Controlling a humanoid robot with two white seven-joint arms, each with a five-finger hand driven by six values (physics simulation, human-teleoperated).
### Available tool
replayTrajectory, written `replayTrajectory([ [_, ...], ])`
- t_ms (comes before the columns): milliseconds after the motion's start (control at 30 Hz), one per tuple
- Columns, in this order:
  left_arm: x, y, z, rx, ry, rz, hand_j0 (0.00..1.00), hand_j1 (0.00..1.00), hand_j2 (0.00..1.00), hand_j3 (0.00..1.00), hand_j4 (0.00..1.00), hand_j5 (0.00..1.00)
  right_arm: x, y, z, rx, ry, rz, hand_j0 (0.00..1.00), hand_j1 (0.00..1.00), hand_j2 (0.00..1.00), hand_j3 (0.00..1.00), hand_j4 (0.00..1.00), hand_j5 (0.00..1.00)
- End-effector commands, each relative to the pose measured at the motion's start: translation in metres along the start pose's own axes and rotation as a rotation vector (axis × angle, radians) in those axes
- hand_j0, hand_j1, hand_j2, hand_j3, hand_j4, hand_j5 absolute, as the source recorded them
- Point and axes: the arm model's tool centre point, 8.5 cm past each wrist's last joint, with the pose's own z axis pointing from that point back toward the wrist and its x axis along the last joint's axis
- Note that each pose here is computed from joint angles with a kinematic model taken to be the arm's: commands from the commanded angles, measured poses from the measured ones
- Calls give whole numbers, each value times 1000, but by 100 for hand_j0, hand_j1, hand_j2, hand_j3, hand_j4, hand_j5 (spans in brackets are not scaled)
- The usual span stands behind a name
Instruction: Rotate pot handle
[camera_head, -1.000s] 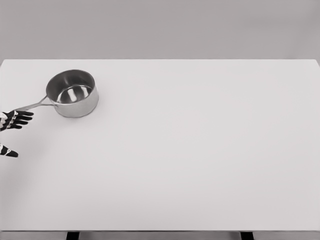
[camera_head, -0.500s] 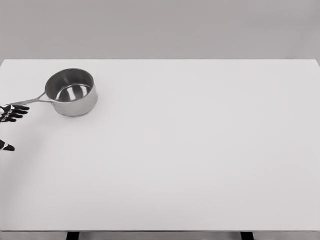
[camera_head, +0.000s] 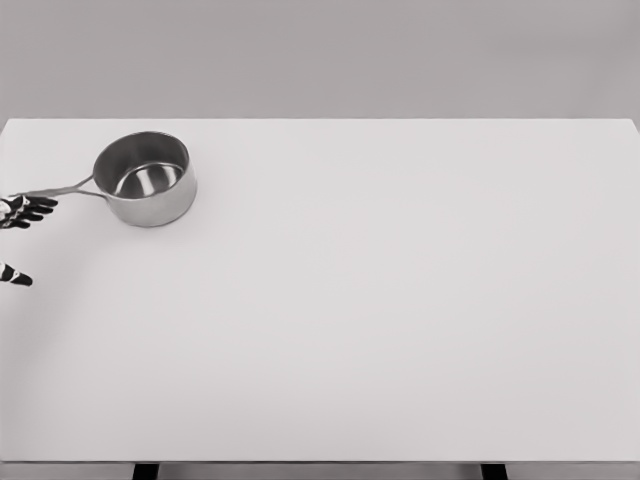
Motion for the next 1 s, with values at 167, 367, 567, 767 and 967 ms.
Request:
replayTrajectory([
  [167, -2, 5, -15, 30, 14, -17, 100, 100, 100, 100, 100, 100, 0, 0, 0, 0, 1, 0, 100, 100, 100, 100, 100, 100],
  [367, 2, 11, -22, 49, 11, -22, 100, 100, 100, 100, 100, 100, 0, 0, 0, 0, 0, -1, 100, 100, 100, 100, 100, 100],
  [567, 3, 12, -21, 53, 5, -22, 100, 100, 100, 100, 100, 100, 0, 0, 0, 0, 0, 0, 100, 100, 100, 100, 100, 100],
  [767, 37, 11, -4, 29, -120, -89, 100, 100, 100, 100, 100, 100, 0, 0, 0, 0, 0, 0, 100, 100, 100, 100, 100, 100],
  [967, 43, -5, 9, -6, -199, -105, 100, 100, 100, 100, 100, 100, 0, 0, 0, 0, 0, 0, 100, 100, 100, 100, 100, 100],
])
